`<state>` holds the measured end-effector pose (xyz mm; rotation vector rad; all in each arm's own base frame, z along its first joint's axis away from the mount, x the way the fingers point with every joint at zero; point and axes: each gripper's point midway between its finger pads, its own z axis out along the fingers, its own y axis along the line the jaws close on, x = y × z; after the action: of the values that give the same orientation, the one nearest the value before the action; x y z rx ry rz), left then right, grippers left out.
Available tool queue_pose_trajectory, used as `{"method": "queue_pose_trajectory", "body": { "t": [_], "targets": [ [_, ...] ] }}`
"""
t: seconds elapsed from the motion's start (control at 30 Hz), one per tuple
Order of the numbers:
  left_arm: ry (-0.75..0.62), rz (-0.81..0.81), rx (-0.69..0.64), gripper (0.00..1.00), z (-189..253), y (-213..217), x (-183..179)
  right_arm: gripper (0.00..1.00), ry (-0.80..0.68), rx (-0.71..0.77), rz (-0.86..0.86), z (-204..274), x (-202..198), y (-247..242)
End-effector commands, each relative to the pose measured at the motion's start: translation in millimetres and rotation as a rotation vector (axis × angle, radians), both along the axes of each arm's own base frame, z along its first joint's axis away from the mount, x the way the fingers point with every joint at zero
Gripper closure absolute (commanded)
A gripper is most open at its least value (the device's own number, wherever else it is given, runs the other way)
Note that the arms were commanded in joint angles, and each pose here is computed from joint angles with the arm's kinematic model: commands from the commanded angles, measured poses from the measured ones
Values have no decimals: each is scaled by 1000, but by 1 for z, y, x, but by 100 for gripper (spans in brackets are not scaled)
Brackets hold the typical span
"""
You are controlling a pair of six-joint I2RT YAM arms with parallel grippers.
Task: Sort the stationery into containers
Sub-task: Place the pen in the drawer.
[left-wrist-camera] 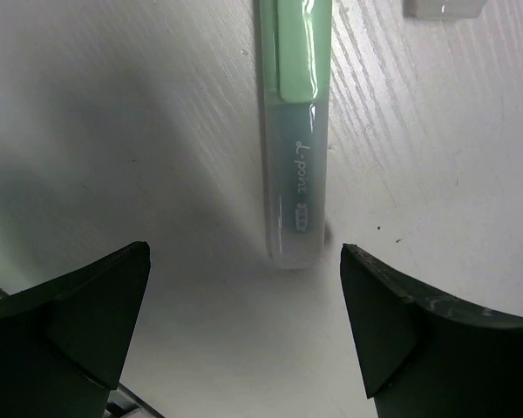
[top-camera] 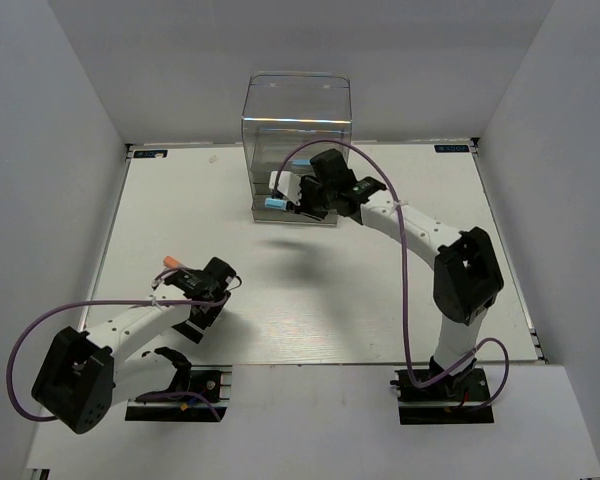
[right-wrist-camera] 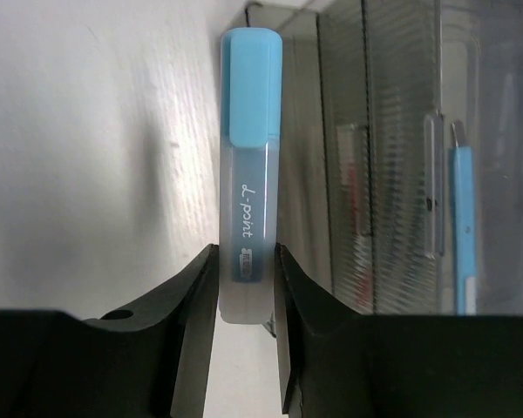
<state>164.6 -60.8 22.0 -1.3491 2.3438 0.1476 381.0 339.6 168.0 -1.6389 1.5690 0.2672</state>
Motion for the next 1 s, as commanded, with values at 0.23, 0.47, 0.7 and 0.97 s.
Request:
{"method": "queue_pose_trajectory", "body": {
  "t": [0.23, 0.47, 0.7, 0.97],
  "targets": [
    [-42, -5, 40, 0, 9, 5, 12, 100, -161, -157, -36, -5, 60, -30],
    [-57, -4, 31, 0, 14, 3, 15, 100, -148, -217, -40, -31, 80, -28],
    [-65, -4, 26, 0, 14, 2, 17, 100, -126, -267, -35, -53, 83, -28],
    [-41, -14, 31, 0, 9, 1, 16, 64, -104, -297, -25, -65, 81, -32]
  ]
}}
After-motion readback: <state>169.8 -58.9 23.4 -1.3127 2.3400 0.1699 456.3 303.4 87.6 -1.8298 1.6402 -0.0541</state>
